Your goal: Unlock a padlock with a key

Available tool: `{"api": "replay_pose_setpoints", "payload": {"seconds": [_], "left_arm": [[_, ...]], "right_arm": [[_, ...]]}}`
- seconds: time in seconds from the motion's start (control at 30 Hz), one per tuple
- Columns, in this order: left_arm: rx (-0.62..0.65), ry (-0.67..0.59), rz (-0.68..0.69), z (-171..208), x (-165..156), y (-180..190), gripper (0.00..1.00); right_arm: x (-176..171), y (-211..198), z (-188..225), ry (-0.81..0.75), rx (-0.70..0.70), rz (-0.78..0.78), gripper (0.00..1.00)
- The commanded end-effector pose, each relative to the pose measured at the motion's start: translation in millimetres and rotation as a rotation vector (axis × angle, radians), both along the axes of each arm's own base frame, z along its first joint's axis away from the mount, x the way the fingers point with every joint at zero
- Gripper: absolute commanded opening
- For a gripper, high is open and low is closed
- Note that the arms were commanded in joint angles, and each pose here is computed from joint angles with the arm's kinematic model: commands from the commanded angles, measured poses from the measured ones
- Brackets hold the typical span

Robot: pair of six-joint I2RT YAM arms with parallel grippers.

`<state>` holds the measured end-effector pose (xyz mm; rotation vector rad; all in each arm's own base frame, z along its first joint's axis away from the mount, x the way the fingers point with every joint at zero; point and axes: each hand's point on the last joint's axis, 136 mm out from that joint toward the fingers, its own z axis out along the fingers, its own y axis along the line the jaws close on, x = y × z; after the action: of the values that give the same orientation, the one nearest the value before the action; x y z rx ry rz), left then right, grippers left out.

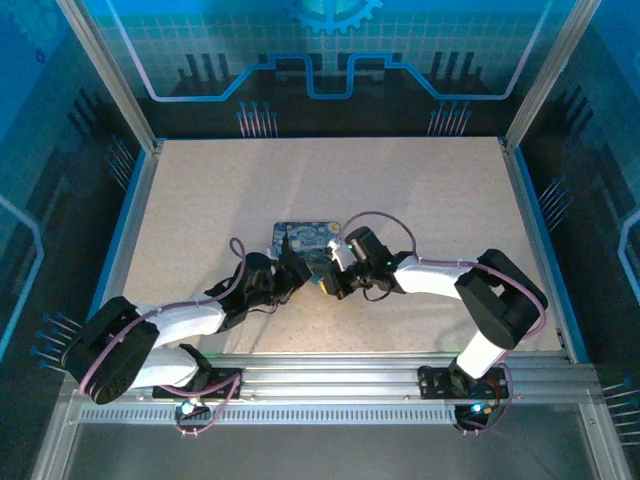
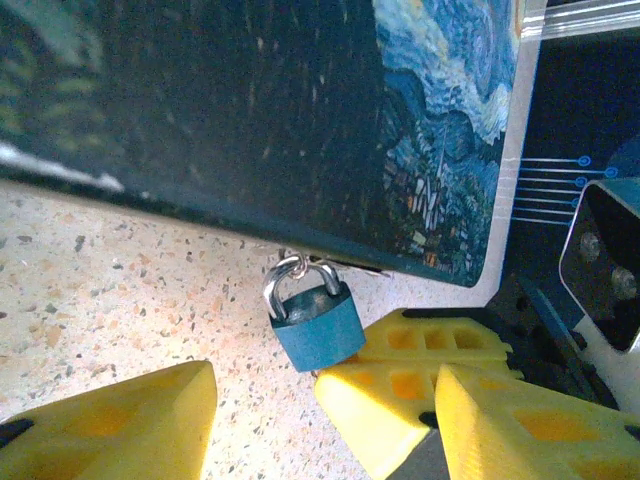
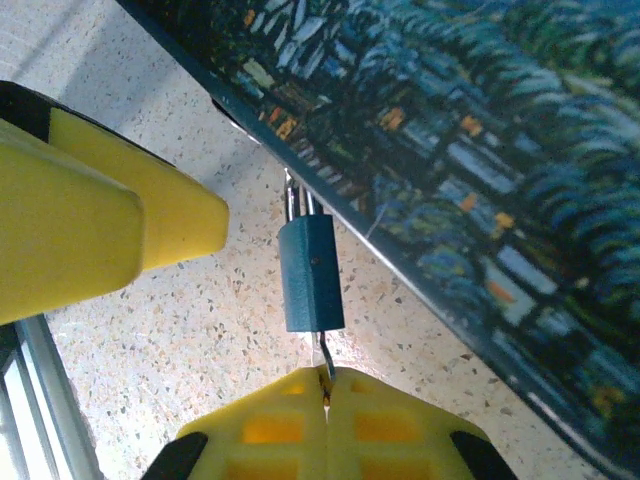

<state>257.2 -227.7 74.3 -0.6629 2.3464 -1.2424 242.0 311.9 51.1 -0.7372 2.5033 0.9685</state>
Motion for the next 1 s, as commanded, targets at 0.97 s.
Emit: {"api": "replay_pose_setpoints", "payload": {"seconds": [0.97], "left_arm": [[-0.079, 0.059, 0.096, -18.3, 2.2, -10.6, 0.41]], "right_arm": [[-12.7, 33.0, 44.7, 0.248, 0.213, -0.121, 0.00]]}}
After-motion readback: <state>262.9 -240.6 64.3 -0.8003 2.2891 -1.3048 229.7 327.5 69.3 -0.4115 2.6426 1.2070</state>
